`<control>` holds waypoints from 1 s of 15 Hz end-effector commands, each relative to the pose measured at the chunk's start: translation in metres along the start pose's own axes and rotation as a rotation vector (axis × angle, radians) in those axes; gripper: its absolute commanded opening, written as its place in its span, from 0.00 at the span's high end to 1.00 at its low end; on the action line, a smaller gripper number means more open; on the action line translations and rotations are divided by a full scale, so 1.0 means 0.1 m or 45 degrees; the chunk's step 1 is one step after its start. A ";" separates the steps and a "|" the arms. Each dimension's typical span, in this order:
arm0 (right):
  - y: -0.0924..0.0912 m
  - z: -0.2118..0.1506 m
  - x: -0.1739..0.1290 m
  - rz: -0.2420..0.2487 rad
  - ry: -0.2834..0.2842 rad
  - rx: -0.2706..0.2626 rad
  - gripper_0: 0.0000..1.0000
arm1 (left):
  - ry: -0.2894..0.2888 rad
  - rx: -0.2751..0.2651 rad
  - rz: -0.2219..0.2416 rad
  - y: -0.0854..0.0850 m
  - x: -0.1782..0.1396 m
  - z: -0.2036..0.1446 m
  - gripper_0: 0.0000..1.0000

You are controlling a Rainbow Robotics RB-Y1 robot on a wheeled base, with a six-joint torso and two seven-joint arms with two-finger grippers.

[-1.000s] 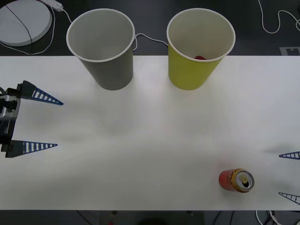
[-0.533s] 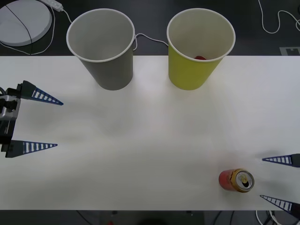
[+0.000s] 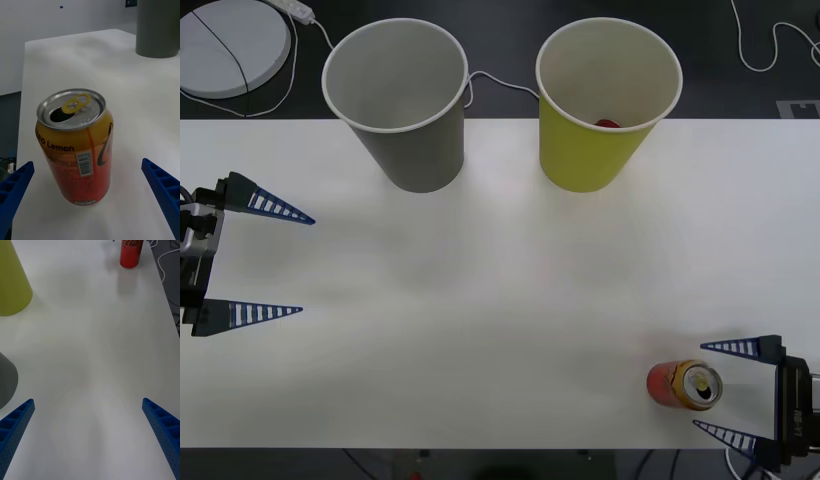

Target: Put the can into the green bin and the plastic bottle into the gray bin

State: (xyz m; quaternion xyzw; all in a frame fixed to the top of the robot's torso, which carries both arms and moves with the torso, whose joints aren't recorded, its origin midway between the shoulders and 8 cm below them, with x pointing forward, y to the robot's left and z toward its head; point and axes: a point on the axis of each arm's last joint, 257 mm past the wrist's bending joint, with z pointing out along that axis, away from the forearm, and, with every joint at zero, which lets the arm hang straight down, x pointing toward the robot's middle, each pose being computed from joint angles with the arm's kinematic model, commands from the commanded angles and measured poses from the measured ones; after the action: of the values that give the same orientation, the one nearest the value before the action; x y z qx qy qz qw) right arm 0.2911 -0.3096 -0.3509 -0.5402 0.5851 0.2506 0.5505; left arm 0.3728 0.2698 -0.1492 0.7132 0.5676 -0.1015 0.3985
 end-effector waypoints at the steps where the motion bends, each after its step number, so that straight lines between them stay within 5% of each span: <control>1: 0.05 0.16 -0.03 0.012 -0.043 0.001 0.00 | 0.000 0.000 0.000 0.00 0.00 0.00 0.00; 10: 0.16 0.45 -0.10 0.014 -0.118 -0.003 0.00 | 0.000 0.000 0.000 0.00 0.00 0.00 0.00; 11: 0.17 0.45 -0.11 0.014 -0.120 -0.004 0.79 | 0.000 0.000 0.000 0.00 0.00 0.00 0.00; 12: 0.18 0.46 -0.11 0.014 -0.120 -0.006 1.00 | 0.000 0.000 0.000 0.00 0.00 0.00 0.00; 15: 0.19 0.47 -0.10 0.015 -0.121 -0.010 1.00 | 0.000 0.000 0.000 0.00 0.00 0.00 0.00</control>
State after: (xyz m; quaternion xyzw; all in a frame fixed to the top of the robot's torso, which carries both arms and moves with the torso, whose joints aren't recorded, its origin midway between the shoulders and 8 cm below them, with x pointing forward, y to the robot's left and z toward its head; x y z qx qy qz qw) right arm 0.2899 -0.2584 -0.3596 -0.5261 0.5604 0.2810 0.5746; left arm 0.3728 0.2698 -0.1492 0.7132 0.5676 -0.1015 0.3985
